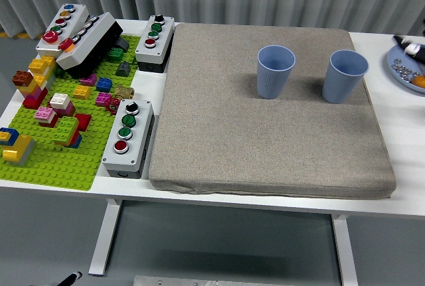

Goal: Pick cup pour cup place

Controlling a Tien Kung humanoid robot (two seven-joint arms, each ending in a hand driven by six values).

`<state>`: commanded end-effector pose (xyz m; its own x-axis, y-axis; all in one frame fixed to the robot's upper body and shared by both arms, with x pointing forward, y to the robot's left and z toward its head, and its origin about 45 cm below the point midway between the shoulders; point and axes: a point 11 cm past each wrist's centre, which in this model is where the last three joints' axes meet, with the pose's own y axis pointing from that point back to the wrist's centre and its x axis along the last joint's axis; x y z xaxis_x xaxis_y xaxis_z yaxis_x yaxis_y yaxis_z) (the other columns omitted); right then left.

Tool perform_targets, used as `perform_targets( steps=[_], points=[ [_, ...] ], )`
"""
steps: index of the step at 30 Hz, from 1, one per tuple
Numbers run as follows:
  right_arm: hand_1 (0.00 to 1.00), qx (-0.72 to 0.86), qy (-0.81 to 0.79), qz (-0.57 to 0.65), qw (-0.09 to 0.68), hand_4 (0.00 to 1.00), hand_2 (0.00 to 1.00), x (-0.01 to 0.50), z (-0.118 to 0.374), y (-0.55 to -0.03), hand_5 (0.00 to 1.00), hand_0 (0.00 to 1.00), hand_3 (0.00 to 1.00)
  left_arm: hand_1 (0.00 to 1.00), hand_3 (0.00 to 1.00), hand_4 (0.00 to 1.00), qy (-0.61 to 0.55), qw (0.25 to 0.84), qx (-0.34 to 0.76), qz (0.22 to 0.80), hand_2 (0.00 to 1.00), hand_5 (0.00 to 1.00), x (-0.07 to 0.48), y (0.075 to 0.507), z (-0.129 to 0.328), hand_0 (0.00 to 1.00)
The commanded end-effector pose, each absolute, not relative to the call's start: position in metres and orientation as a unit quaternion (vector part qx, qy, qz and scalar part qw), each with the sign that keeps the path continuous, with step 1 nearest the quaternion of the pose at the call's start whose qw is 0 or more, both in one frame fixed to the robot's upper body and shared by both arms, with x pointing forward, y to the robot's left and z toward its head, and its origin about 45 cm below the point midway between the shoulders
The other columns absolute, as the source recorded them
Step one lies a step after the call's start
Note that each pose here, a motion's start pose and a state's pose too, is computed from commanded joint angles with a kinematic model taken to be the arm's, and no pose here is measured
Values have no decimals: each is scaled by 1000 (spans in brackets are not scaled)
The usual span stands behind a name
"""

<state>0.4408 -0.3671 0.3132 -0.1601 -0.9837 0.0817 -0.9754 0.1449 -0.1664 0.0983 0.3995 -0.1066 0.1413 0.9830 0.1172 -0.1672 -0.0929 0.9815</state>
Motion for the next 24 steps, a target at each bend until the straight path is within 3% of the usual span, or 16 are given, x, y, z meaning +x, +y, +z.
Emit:
perform_targets(
  steps=[1, 6, 7, 12, 13, 24],
  points=[
    [868, -644, 759, -88, 41, 747, 907, 443, 323, -369, 552, 926, 877, 848, 812, 638, 391, 547, 520, 526, 921, 998, 99, 400, -106, 839],
    [868, -617, 775, -61, 122, 747, 907, 454, 348, -373, 552, 926, 877, 848, 812, 638, 390, 547, 517, 531, 921, 998, 102, 402, -105, 839],
    [809, -615, 776, -53, 132, 695, 819, 455, 350, -373, 886, 899, 804, 856, 814, 639, 390, 547, 517, 531, 925, 998, 103, 402, -105, 840],
    [809, -612, 771, -4, 173, 695, 819, 468, 352, -367, 886, 899, 804, 856, 814, 639, 390, 550, 511, 534, 925, 998, 109, 398, -105, 840],
    [796, -616, 769, 3, 171, 671, 810, 471, 350, -364, 998, 920, 800, 865, 816, 636, 392, 549, 509, 535, 928, 998, 110, 396, -105, 843],
    [822, -624, 771, 9, 131, 695, 862, 480, 331, -354, 998, 944, 835, 878, 818, 637, 412, 543, 486, 547, 935, 998, 107, 384, -109, 849]
  ],
)
